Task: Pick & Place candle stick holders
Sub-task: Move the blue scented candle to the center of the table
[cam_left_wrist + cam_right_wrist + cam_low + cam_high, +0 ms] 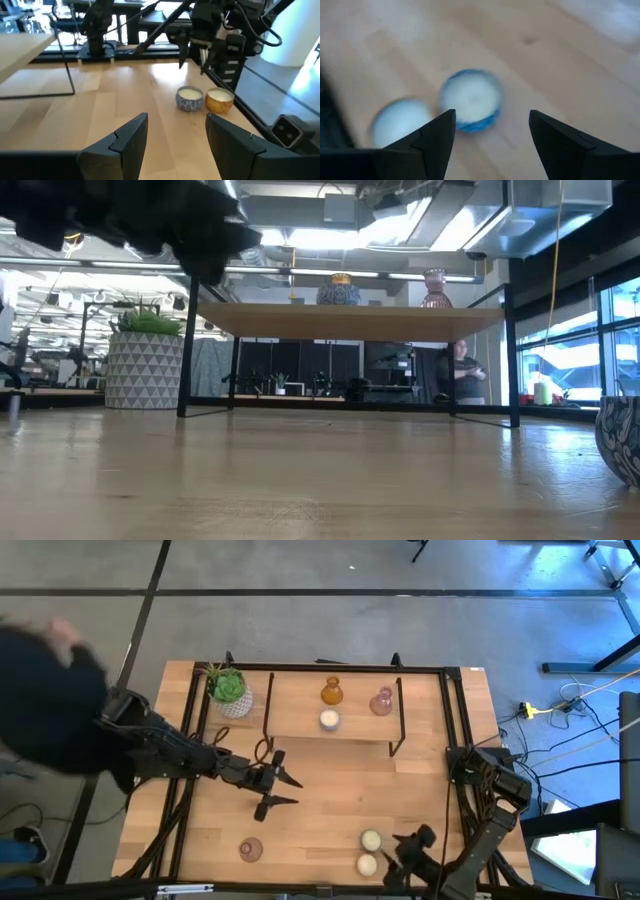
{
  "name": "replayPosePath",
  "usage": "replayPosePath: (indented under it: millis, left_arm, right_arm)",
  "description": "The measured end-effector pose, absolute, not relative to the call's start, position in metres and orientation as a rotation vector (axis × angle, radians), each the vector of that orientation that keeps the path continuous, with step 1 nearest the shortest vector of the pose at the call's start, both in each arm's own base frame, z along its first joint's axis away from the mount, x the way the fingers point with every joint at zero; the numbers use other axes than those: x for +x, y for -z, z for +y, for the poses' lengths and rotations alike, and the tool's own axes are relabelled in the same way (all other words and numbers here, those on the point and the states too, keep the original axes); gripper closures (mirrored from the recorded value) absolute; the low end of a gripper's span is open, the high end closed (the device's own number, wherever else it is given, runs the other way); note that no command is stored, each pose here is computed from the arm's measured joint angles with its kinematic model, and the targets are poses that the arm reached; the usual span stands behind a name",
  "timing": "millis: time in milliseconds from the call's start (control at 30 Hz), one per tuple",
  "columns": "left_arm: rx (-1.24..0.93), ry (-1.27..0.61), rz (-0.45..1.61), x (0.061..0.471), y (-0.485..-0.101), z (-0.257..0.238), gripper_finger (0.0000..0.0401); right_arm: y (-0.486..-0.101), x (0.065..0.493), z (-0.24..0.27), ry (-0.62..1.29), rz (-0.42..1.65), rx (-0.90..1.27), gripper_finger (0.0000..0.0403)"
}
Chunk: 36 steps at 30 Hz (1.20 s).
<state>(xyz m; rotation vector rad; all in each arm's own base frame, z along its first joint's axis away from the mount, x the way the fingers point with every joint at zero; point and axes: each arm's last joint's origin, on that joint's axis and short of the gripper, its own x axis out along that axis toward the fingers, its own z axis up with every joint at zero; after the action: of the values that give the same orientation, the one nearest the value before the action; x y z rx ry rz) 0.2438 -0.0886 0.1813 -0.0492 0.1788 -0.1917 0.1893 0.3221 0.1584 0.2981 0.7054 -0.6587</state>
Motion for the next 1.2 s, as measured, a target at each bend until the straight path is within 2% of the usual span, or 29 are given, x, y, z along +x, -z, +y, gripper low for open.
replayPosePath:
  millis: [167,267,400,600,1200]
  left_arm:
    - [-0.066,0.17,0.178,0.253,-0.17,-0.086,0.0205]
    - [-0.07,0.168,0.176,0.256,-0.166,-0.086,0.0205]
    - [-0.071,0.17,0.167,0.256,-0.165,-0.087,0.0205]
    - [-0.069,0.17,0.167,0.256,-0.165,-0.087,0.0205]
    - [-0.07,0.179,0.167,0.256,-0.165,-0.087,0.0205]
  right_arm:
    - [-0.158,0.181,0.309,0.876,0.634,0.497,0.0149]
    - [-0.156,0.181,0.309,0.941,0.658,0.596,0.0149]
    - [-0.158,0.184,0.315,0.874,0.712,0.616,0.0149]
    - [-0.154,0.188,0.321,0.828,0.916,0.6,0.0149]
    - [-0.133,0.233,0.304,0.808,0.976,0.516,0.0167]
